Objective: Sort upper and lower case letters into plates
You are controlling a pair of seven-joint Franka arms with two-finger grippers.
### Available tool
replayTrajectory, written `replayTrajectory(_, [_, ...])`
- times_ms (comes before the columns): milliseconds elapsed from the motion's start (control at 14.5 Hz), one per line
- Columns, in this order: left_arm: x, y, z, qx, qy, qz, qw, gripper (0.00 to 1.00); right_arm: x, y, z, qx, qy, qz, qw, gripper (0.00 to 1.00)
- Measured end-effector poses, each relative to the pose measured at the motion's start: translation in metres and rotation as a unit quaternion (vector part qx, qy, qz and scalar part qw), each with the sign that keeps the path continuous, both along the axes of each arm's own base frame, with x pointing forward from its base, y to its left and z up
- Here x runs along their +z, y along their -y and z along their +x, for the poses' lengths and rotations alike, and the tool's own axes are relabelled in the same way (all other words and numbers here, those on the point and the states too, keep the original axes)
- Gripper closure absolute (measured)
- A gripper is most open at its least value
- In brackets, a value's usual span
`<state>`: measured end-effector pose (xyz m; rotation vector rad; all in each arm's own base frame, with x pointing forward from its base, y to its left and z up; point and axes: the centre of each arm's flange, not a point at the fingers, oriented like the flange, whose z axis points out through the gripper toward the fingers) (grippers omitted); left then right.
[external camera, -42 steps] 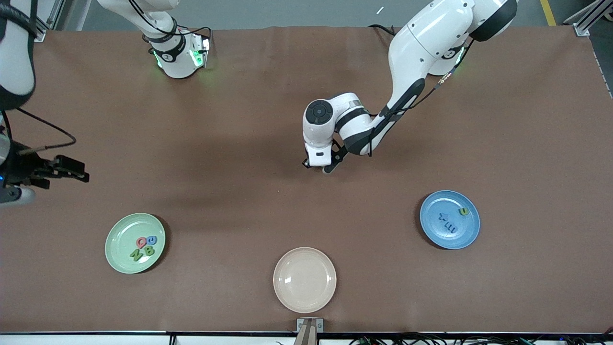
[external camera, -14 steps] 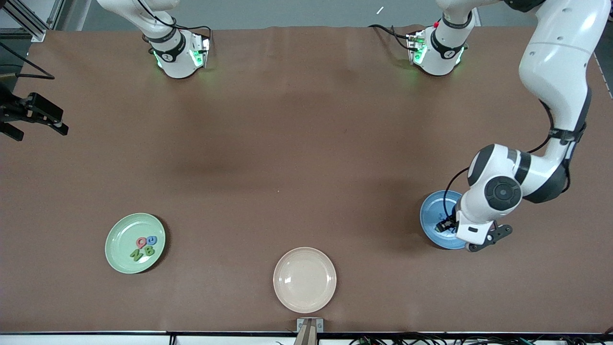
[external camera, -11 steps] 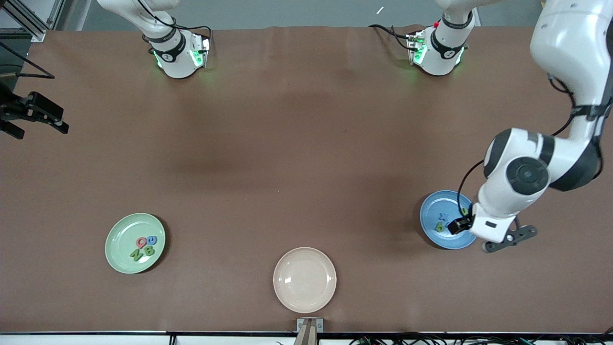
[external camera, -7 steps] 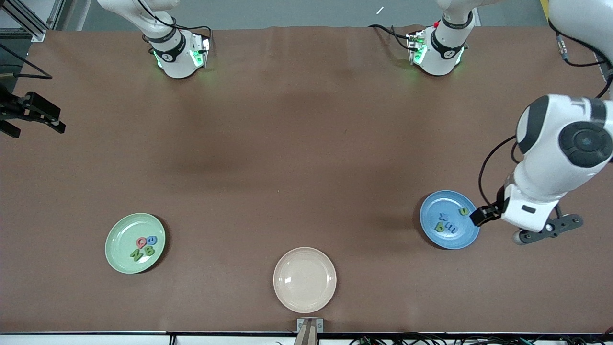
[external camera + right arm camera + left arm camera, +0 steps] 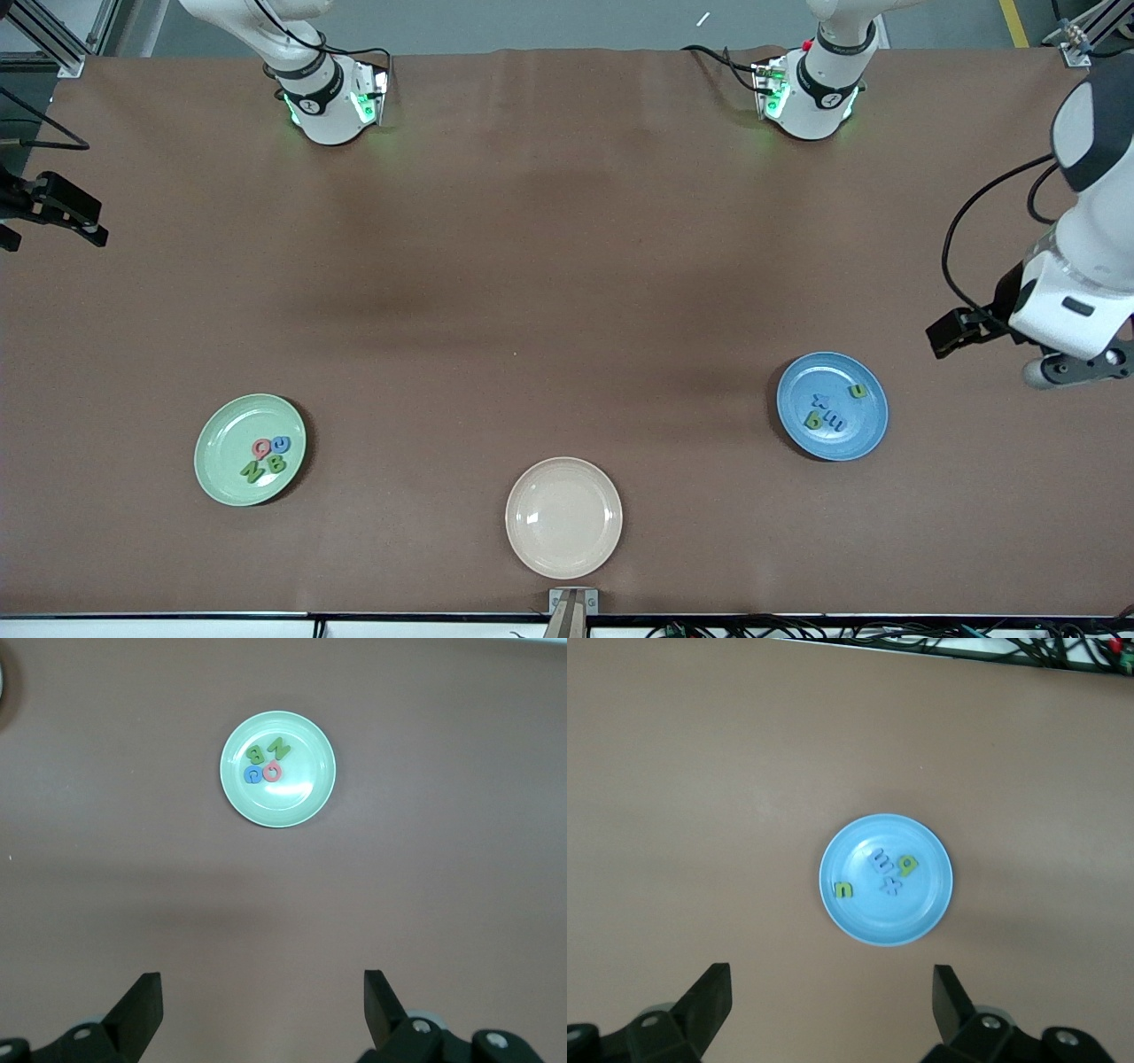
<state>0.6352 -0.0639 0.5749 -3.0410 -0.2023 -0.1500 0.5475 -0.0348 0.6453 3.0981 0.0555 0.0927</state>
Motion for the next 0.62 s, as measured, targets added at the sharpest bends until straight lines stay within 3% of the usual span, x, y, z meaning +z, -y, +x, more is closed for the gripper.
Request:
replayTrajectory(345, [0.038,-0.02,-0.04,0.007,-0.045,-0.043,0.998,0.0,0.0,-0.004,0.001,-0.02,0.001,0.002,1.0,0.0])
replayTrajectory(622, [0.046,-0.026,-0.077,-0.006,-0.064,-0.042,0.997,0.0,-0.001,-0.006,0.001,-0.019,0.0,0.006,1.0,0.0])
